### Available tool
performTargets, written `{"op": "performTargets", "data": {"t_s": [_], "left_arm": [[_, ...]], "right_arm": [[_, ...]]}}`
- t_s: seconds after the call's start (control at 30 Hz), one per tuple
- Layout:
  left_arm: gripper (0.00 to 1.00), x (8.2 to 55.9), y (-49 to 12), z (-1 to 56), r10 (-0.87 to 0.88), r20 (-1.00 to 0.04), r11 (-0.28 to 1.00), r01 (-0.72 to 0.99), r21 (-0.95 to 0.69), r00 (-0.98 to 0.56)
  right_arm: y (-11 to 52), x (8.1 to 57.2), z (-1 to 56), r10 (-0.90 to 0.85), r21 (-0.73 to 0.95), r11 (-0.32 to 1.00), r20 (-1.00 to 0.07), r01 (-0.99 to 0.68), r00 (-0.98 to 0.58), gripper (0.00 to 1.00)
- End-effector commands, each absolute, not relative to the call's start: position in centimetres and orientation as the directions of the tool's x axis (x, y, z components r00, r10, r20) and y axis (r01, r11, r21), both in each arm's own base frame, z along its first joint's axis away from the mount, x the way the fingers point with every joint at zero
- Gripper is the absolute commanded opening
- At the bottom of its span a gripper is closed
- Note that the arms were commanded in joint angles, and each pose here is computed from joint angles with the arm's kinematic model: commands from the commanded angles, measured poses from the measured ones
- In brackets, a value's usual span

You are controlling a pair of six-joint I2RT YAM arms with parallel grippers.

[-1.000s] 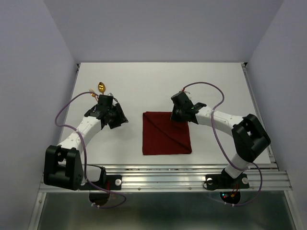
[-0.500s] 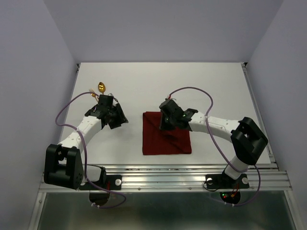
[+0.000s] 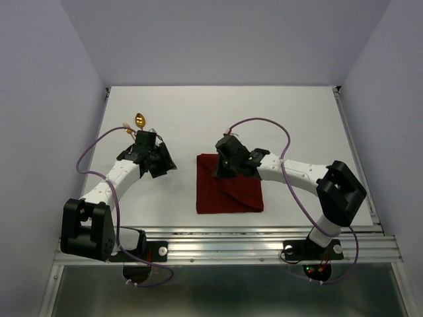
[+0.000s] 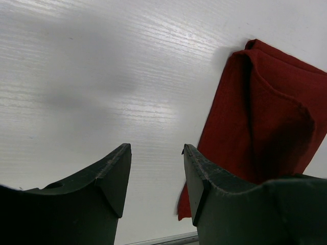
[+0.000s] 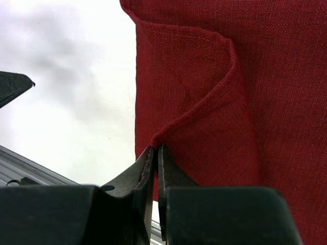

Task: Fold the napkin into a case and place the utensils inside
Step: Fold the top corner of the square-folded napkin at the center of the board.

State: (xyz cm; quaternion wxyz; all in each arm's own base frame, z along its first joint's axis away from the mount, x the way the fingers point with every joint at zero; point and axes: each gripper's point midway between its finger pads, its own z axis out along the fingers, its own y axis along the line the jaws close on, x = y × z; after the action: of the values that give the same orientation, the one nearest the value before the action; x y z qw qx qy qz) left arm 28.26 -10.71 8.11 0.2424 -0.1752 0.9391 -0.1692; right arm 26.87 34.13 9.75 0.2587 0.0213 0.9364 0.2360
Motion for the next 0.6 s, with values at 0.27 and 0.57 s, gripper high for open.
{"op": "performTargets", "data": {"t_s": [0.27, 0.57], "left_arm": [[0.56, 28.8, -10.9, 10.0, -0.410, -0.439, 0.877, -0.213, -0.431, -0.800], [0.57, 28.9, -11.6, 10.7, -0.409, -0.433, 0.865, -0.189, -0.465, -0.803]], "right_arm": [[28.8, 31.2, 10.1, 0.316, 0.453, 0.889, -0.514, 0.061, -0.798, 0.01], [26.3, 32.7, 8.3, 0.319, 0.404, 0.909, -0.527, 0.098, -0.788, 0.01]]}}
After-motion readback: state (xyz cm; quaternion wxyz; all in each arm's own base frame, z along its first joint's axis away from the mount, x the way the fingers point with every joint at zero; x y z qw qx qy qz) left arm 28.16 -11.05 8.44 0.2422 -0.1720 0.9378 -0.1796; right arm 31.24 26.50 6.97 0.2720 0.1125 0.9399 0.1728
